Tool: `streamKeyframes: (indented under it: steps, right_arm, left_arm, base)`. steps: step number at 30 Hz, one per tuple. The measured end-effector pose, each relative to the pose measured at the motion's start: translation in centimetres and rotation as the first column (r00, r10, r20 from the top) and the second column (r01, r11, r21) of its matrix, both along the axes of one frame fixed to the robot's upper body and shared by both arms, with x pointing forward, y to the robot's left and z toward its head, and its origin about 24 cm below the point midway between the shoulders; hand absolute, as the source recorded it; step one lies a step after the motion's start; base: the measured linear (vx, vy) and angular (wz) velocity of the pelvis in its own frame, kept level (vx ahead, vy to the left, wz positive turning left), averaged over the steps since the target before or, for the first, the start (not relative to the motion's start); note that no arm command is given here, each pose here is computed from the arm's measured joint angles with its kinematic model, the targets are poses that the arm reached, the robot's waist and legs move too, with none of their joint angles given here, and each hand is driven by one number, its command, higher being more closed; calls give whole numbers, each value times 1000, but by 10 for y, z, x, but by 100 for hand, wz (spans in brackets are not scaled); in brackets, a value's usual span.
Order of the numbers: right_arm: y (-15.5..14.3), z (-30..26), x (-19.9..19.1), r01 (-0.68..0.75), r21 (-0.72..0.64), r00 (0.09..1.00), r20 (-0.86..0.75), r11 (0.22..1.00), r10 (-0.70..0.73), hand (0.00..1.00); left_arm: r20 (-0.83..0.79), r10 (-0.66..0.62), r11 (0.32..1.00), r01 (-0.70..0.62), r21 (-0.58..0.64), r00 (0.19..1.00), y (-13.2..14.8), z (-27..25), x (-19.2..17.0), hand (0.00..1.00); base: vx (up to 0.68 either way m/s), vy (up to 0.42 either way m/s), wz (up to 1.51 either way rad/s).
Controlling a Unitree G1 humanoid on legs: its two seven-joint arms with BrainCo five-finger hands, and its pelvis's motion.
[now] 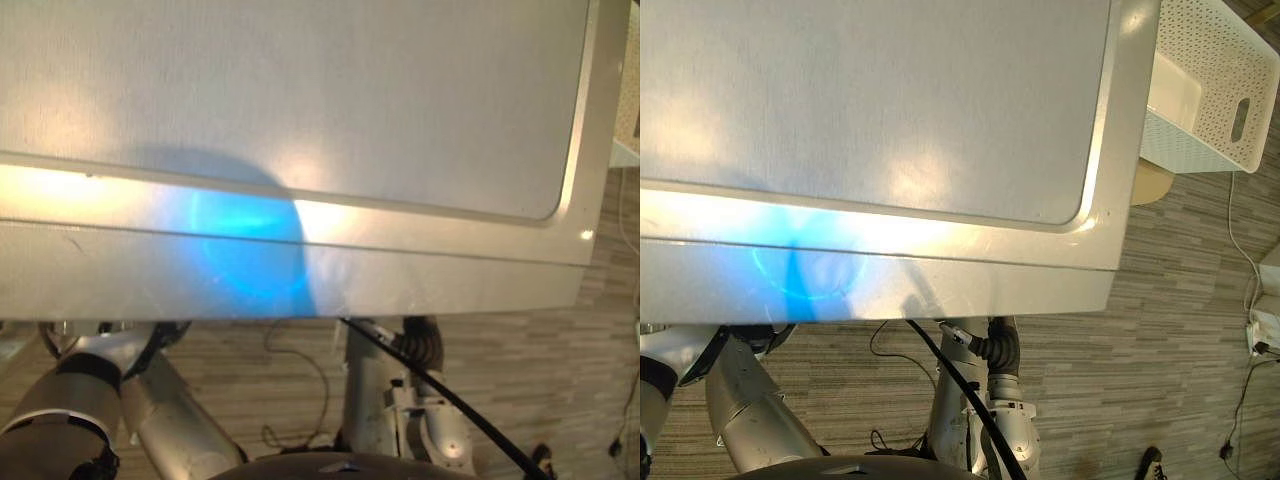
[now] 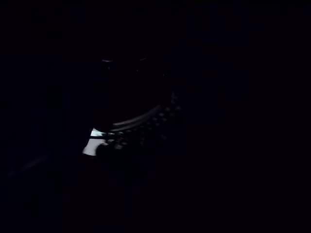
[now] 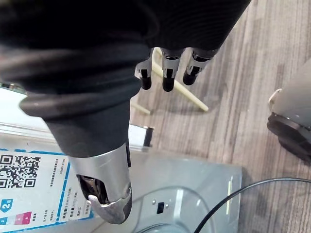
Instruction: Pick up the laundry basket with both hands and put the clothes into the washing machine.
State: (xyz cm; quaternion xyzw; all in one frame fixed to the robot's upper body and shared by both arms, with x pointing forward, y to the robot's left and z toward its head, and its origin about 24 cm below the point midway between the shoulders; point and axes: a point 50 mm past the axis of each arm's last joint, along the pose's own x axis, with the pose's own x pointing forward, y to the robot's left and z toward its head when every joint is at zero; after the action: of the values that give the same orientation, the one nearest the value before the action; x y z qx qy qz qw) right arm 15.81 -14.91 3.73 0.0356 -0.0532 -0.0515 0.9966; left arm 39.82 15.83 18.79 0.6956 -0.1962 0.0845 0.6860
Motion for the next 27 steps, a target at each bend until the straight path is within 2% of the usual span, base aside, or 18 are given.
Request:
streamKeyframes:
  steps: [2, 4, 5, 6, 7, 8, 9, 10, 11, 15, 17, 22, 27]
  right_arm:
    - [0, 0, 0, 1, 0, 1000, -1, 1000, -1, 0]
    - [0, -1, 0, 0, 1, 1000, -12, 1000, 0, 0]
    - [0, -1, 0, -1, 1, 1000, -15, 1000, 1, 0]
    - [0, -2, 1, -4, 2, 1000, -28, 1000, 4, 0]
    - [1, -2, 1, -6, 2, 999, -34, 1000, 6, 0]
    - [2, -4, 1, -19, 5, 999, -47, 1000, 19, 0]
    - [3, -4, 1, -25, 6, 998, -50, 1000, 25, 0]
    - [6, -4, 1, -39, 12, 998, -55, 999, 39, 0]
    - [7, -5, 1, -43, 16, 997, -60, 999, 44, 0]
    - [7, -2, 5, -42, 14, 998, -48, 999, 43, 0]
    - [6, -3, 6, -41, 13, 998, -51, 999, 42, 0]
    - [-3, -17, 11, -25, -14, 994, -111, 1000, 23, 0]
    - [-11, -56, 12, -42, -46, 961, -275, 998, 27, 0]
  left_arm:
    - [4, 55, 995, -54, -87, 998, 14, 2, 0, 0]
    - [-34, 137, 921, -140, -363, 990, 40, -2, -2, 0]
    - [-54, 157, 867, -164, -471, 986, 49, -6, -4, 0]
    - [-84, 171, 770, -186, -611, 982, 60, -12, -6, 0]
    - [-98, 171, 723, -192, -664, 980, 64, -16, -7, 0]
    - [-131, 184, 624, -218, -750, 974, 76, -28, -12, 0]
    - [-146, 185, 570, -227, -790, 972, 80, -35, -15, 0]
    - [-168, 185, 472, -238, -849, 968, 85, -49, -20, 0]
    - [-168, 186, 417, -233, -879, 968, 87, -60, -26, 0]
    - [-168, 140, 311, -205, -928, 976, 74, -97, -53, 0]
    - [-178, 114, 245, -201, -948, 977, 71, -122, -78, 0]
    - [-229, 69, 186, -238, -953, 971, 69, -156, -125, 0]
    - [-307, -71, 137, -296, -945, 949, 53, -186, -160, 0]
  base:
    - [-73, -140, 8]
    - [-110, -185, 9]
    - [-95, -178, 11]
    - [-51, -114, 8]
    - [-50, -130, 5]
    - [-27, -114, 1]
    - [-17, -107, 2]
    - [11, -116, 6]
    - [20, -91, 7]
    - [39, -86, 14]
    - [26, -93, 16]
    - [20, -121, 31]
    - [42, -87, 28]
